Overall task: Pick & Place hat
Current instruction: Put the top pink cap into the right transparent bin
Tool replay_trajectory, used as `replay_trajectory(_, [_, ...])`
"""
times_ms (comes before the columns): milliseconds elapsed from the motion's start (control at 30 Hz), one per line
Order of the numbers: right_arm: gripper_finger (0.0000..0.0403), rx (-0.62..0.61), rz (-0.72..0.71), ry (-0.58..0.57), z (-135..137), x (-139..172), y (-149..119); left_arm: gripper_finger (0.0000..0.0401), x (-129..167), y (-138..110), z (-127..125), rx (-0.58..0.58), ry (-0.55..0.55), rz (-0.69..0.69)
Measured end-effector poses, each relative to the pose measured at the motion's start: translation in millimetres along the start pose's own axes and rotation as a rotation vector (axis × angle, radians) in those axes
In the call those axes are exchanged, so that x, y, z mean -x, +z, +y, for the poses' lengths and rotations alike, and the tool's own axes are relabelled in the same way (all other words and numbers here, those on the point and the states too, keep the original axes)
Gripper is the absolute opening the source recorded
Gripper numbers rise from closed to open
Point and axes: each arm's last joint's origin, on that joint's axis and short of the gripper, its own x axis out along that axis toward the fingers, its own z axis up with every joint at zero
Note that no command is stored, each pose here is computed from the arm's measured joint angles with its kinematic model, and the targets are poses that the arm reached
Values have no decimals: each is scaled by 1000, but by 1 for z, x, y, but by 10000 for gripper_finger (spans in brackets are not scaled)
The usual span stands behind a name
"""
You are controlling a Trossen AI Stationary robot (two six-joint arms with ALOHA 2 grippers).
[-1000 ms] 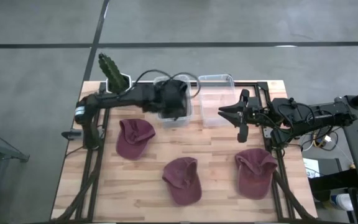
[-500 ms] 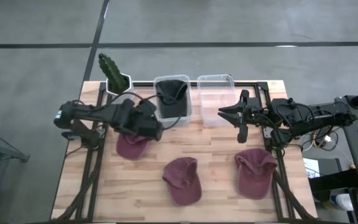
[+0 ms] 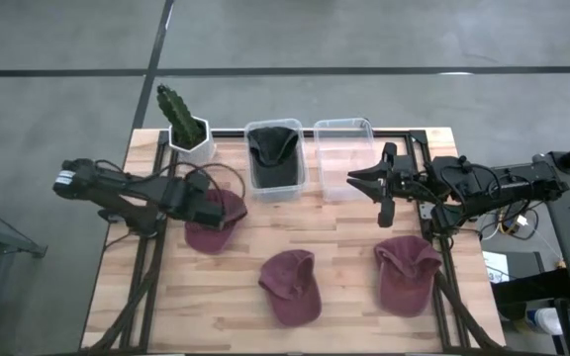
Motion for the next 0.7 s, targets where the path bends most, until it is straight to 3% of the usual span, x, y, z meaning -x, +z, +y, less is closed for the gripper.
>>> replay_trajectory(200, [68,-1,-1,-1,0,0,0,147,-28,-19,15,62,30,124])
replay_trajectory(700, [68,-17,-1,-2,0,0,0,147,-35,-21,15,44,18,85])
